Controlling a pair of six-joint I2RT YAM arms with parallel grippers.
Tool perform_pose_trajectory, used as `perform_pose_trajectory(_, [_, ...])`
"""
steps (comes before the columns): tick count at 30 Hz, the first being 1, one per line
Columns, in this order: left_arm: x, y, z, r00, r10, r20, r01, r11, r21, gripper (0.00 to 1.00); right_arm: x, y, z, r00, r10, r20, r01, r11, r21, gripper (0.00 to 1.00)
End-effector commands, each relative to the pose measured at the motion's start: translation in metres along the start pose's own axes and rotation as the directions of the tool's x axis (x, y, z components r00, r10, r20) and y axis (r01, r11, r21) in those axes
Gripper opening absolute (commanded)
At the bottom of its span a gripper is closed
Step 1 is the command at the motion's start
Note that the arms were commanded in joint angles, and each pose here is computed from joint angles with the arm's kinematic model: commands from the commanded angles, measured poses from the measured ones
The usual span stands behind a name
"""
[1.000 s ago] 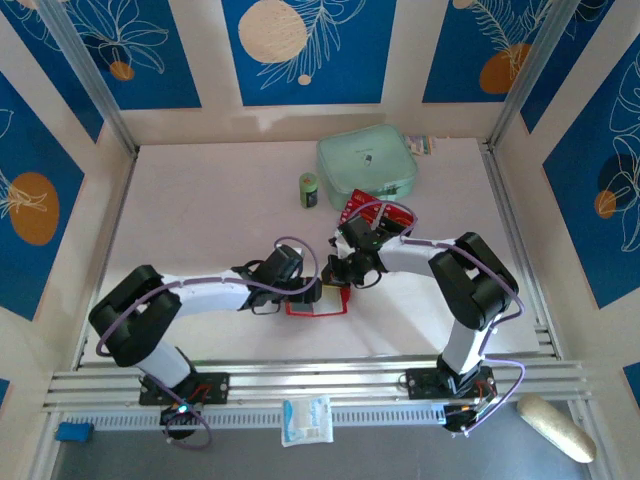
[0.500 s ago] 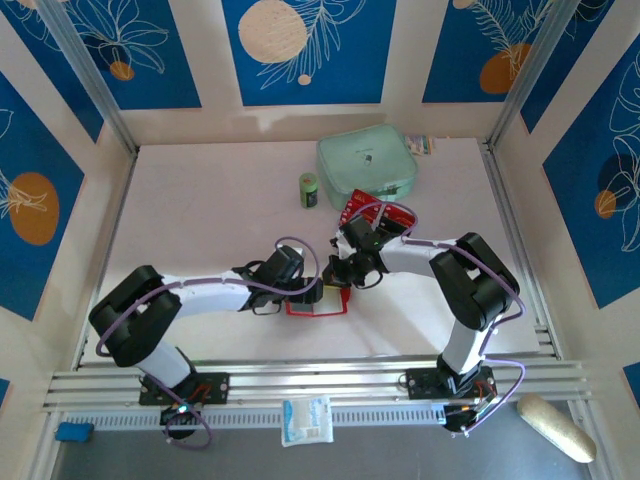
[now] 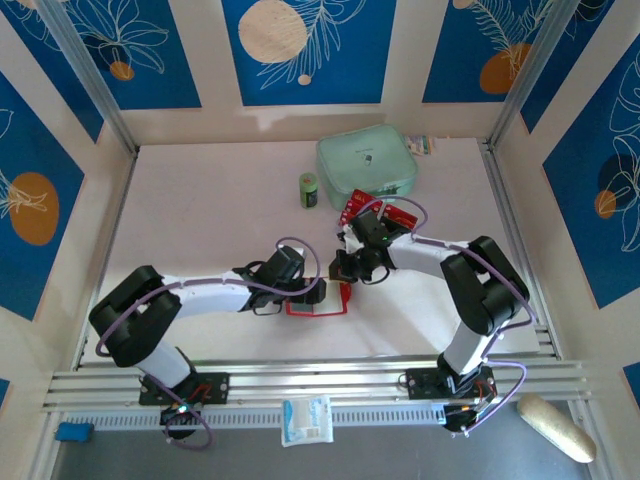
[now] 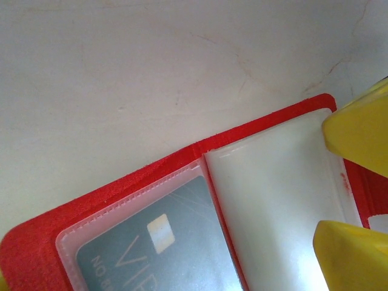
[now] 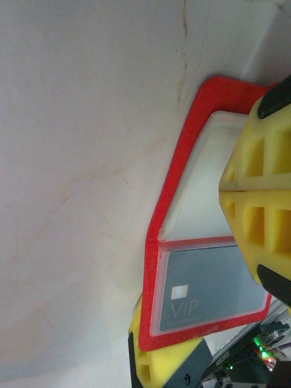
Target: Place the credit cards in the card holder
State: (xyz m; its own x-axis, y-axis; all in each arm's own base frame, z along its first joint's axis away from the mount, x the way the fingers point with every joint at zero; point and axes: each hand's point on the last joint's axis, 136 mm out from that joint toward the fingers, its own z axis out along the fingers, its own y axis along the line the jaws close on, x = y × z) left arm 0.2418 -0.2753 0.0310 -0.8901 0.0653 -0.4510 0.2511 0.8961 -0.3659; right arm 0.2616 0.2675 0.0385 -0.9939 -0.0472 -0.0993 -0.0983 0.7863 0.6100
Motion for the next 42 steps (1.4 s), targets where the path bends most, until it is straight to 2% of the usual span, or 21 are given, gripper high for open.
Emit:
perform_pose_trajectory(1, [0.030, 0.023, 0.007, 0.995, 0.005, -0.100, -0.013, 0.997, -0.074, 0.97, 0.004, -0.002, 0.006, 0.999, -0.008, -0.035, 0.009, 1.000, 0.013, 0.00])
perform_pose_trajectory(14, [0.033, 0.027, 0.008, 0.994, 0.017, -0.106, -0.026, 0.996, -0.087, 0.98, 0.018, 0.006, 0.031, 0.996, -0.019, -0.090, 0.021, 1.000, 0.016, 0.00])
perform_pose_trajectory(16, [0.035, 0.029, 0.009, 0.994, 0.019, -0.110, -0.029, 0.996, -0.090, 0.95, 0.017, 0.007, 0.031, 0.996, -0.016, -0.086, 0.017, 1.000, 0.011, 0.00])
perform_pose_trajectory(23, [0.042, 0.032, 0.013, 0.992, 0.023, -0.127, -0.034, 0.996, -0.087, 0.77, 0.015, 0.011, 0.029, 0.997, -0.004, -0.082, 0.004, 1.000, -0.010, 0.00])
perform_pose_trajectory(28, [0.044, 0.032, 0.013, 0.992, 0.020, -0.126, -0.031, 0.996, -0.083, 0.75, 0.010, 0.018, 0.016, 0.999, -0.003, -0.048, 0.002, 1.000, -0.028, 0.00])
perform_pose_trajectory(30, [0.043, 0.032, 0.012, 0.992, 0.020, -0.122, -0.030, 0.996, -0.081, 0.74, 0.008, 0.019, 0.008, 1.000, 0.002, -0.023, -0.003, 0.999, -0.032, 0.06])
perform_pose_trajectory(34, [0.043, 0.032, 0.011, 0.993, 0.019, -0.118, -0.029, 0.996, -0.081, 0.74, 0.008, 0.017, 0.001, 1.000, 0.023, 0.002, -0.023, 0.999, -0.039, 0.29])
perform_pose_trajectory(42, [0.041, 0.032, 0.010, 0.995, 0.013, -0.102, -0.021, 0.997, -0.078, 0.74, 0.018, 0.005, 0.014, 0.997, 0.067, -0.021, -0.068, 0.997, -0.032, 0.38])
